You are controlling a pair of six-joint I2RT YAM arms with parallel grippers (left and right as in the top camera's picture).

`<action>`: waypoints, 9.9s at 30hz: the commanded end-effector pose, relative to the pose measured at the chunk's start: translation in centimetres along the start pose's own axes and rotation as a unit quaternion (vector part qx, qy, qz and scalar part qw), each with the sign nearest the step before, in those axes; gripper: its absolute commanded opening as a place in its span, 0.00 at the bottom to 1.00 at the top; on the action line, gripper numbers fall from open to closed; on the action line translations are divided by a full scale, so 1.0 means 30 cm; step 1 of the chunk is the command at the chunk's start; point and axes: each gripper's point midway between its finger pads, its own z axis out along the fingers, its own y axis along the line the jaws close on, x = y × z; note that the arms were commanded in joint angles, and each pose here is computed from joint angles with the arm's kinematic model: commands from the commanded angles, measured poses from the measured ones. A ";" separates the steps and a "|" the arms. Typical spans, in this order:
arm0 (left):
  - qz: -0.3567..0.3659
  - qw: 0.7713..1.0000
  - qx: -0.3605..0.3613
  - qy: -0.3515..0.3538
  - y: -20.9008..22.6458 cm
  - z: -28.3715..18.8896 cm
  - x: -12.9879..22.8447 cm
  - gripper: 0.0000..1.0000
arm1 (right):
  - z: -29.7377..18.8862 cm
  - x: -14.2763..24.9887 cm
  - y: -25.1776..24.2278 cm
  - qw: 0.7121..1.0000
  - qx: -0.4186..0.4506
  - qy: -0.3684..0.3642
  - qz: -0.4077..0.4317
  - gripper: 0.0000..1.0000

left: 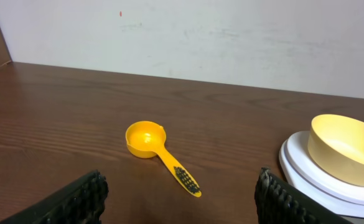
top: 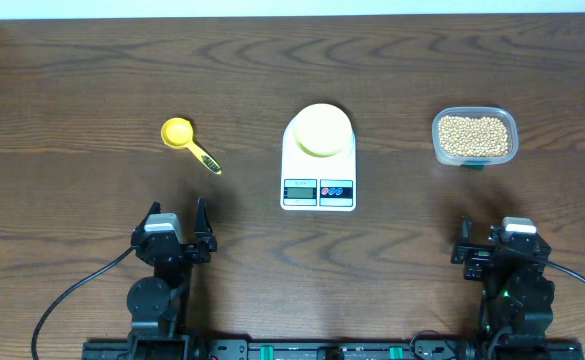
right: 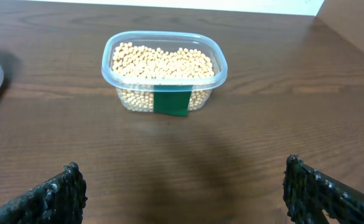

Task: Scoop item into bowl and weigh 50g on scale

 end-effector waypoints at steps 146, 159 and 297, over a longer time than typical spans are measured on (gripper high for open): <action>-0.064 0.904 -0.175 0.385 0.397 0.743 0.333 0.07 | 0.383 -0.670 0.504 0.897 -0.337 0.219 0.181 0.98; -0.066 0.900 -0.176 0.392 0.391 0.721 0.316 0.07 | 0.398 -0.665 0.487 0.904 -0.317 0.219 0.184 0.96; 0.076 0.826 0.322 0.457 -0.752 0.119 0.033 0.67 | 0.248 -0.686 0.179 0.959 0.043 0.278 0.022 0.01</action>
